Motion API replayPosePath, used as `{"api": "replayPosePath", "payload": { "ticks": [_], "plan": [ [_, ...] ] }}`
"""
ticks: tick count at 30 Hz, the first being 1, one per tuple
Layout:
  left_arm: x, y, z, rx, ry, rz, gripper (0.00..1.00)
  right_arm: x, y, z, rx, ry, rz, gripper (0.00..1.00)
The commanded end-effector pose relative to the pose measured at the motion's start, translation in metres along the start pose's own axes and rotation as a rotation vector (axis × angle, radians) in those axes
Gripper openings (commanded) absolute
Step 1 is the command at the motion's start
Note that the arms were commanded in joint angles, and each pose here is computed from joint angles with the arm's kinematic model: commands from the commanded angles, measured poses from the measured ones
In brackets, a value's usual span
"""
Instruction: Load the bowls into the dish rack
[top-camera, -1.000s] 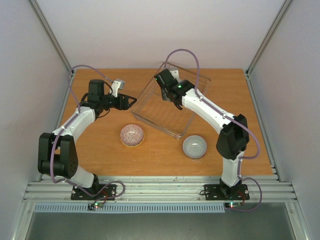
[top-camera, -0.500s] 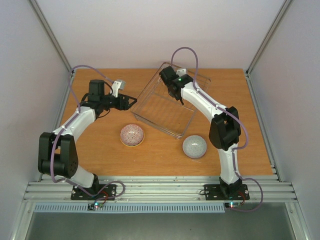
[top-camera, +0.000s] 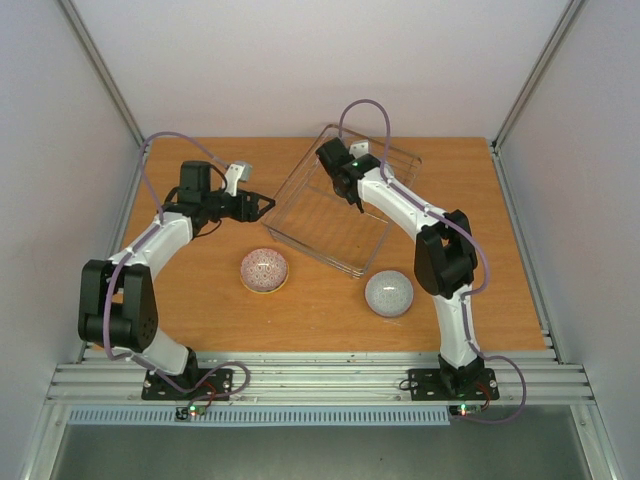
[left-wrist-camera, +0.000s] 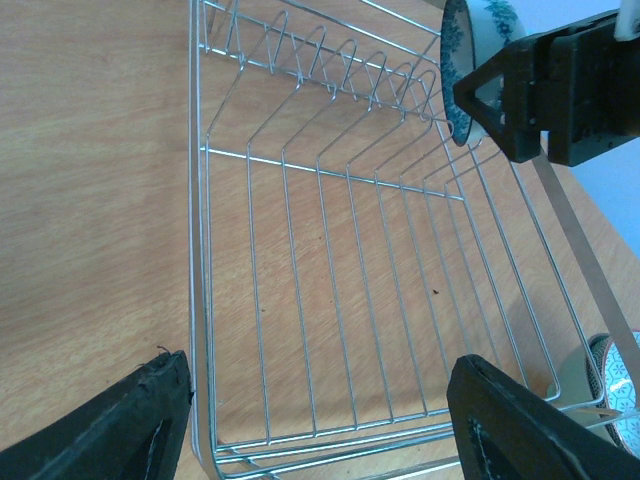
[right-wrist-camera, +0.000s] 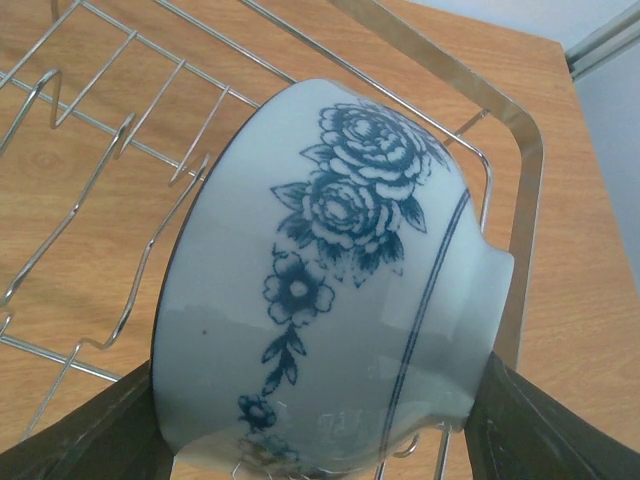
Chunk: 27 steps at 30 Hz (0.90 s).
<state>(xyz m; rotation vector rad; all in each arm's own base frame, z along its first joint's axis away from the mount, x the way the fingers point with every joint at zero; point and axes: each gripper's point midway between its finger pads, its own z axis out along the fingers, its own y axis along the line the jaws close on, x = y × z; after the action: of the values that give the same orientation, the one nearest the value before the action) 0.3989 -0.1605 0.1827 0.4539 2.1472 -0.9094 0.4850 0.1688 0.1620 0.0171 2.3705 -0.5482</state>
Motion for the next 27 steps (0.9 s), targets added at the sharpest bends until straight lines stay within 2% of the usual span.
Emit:
{"api": "replayPosePath", "payload": {
  "ticks": [1,9,27],
  "plan": [
    [0.003,0.003,0.007,0.022,0.003,0.005,0.71,-0.015,-0.031,-0.024,0.036,-0.072,0.057,0.01],
    [0.005,0.005,0.010,0.025,0.012,-0.008,0.71,-0.021,-0.044,-0.040,0.026,-0.110,0.067,0.01],
    [0.008,0.009,0.013,0.018,0.024,-0.012,0.71,-0.016,-0.009,-0.008,-0.034,-0.059,0.033,0.01]
  ]
}}
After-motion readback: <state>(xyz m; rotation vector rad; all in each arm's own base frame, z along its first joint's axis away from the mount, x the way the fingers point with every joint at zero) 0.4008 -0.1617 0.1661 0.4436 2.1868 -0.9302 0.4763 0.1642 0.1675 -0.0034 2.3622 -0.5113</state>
